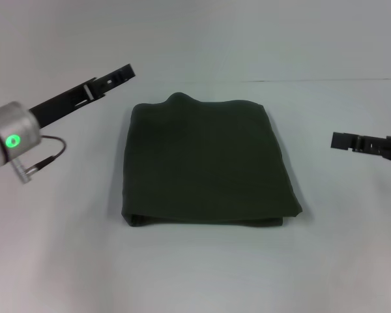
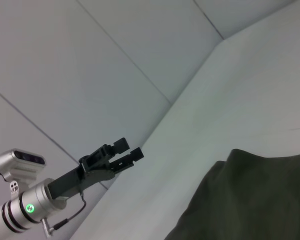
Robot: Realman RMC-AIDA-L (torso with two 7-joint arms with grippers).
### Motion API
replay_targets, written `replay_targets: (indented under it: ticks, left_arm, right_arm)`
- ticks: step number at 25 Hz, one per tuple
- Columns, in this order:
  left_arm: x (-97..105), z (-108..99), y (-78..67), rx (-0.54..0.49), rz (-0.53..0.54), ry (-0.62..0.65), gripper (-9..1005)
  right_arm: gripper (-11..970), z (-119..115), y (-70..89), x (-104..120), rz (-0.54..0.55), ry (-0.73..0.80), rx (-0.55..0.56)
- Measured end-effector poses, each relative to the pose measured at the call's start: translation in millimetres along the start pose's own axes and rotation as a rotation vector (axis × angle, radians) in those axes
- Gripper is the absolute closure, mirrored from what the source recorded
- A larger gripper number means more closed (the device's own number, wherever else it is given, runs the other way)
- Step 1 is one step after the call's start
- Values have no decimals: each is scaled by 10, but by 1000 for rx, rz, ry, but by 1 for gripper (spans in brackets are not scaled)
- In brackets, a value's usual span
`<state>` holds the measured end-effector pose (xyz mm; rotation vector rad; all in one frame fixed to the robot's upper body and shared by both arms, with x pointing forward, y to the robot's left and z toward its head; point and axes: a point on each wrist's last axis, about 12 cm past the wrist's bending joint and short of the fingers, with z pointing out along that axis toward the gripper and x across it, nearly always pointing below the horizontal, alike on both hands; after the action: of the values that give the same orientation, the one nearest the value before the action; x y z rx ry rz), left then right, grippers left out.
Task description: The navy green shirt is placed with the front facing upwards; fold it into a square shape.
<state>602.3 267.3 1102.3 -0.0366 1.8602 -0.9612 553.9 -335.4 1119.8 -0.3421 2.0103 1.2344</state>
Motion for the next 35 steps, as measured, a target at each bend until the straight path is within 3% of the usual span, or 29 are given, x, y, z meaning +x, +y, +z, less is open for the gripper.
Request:
replay_targets:
  ticks: [4, 12, 29, 35]
  left_arm:
    - [-44, -242, 9, 41, 49, -22, 85]
    - [-119, -522, -59, 180, 172, -62, 88]
    - [-105, -674, -133, 276, 275, -74, 92]
    - [-79, -735, -222, 356, 371, -9, 92]
  right_arm:
    - [37, -73, 13, 61, -30, -39, -18]
    - [37, -155, 28, 173, -116, -92, -28]
    - [38, -315, 10, 100, -167, -83, -7]
    - [42, -297, 44, 68, -220, -37, -19]
